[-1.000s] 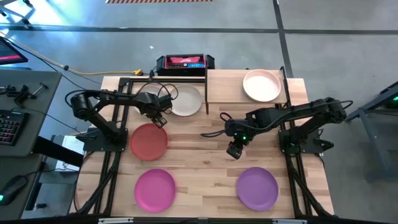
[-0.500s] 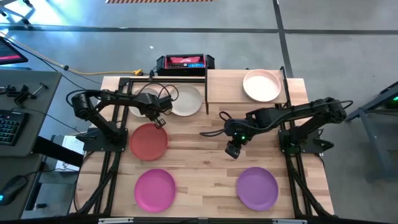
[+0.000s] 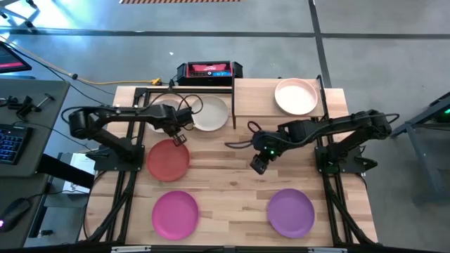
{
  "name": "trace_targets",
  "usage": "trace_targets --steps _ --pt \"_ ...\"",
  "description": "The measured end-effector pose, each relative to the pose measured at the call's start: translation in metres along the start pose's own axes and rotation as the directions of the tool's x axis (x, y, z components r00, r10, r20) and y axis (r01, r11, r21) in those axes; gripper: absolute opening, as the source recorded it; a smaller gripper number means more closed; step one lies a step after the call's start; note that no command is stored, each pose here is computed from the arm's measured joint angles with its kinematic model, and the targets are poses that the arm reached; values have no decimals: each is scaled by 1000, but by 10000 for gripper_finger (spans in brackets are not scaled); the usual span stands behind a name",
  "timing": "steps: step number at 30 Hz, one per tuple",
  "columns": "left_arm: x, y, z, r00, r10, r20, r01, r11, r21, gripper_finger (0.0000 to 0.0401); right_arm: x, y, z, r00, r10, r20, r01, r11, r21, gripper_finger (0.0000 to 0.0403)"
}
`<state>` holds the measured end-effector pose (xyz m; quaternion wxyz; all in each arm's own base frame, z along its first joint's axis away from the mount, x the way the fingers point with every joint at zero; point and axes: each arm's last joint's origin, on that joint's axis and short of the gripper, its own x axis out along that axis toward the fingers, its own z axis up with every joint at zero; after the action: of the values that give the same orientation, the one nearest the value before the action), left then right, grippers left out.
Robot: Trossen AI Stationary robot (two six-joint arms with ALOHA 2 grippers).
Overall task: Place and stack plates onto a shelf
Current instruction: Stack the gray plate on top of the light orange plate on the shelf
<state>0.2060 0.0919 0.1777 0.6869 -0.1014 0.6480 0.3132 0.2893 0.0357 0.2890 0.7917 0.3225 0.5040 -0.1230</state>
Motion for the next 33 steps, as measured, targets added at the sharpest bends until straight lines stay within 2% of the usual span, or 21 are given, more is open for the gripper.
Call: trace_targets --steps 4,10,17,22,28,33 --pt "-27 0 -1 998 -7 62 6 1000 25 1 -1 -6 7 1000 -4 21 3 998 70 183" --pt "-63 -3 -8 992 7 124 -27 987 160 1 -2 -17 18 999 -18 44 11 986 167 183" --pt "-98 -16 -14 986 26 162 -83 931 355 1 -6 -28 37 993 19 120 -44 977 208 183" --pt "-117 -30 -19 976 16 219 -128 851 510 1 -10 -29 55 968 124 220 -161 974 158 183" --pt "-130 -44 -26 957 16 291 -216 710 670 1 -18 -33 76 911 223 346 -282 951 130 183" --pt "-134 -53 -32 944 26 329 -279 599 751 1 -26 -43 92 864 244 440 -314 945 94 183"
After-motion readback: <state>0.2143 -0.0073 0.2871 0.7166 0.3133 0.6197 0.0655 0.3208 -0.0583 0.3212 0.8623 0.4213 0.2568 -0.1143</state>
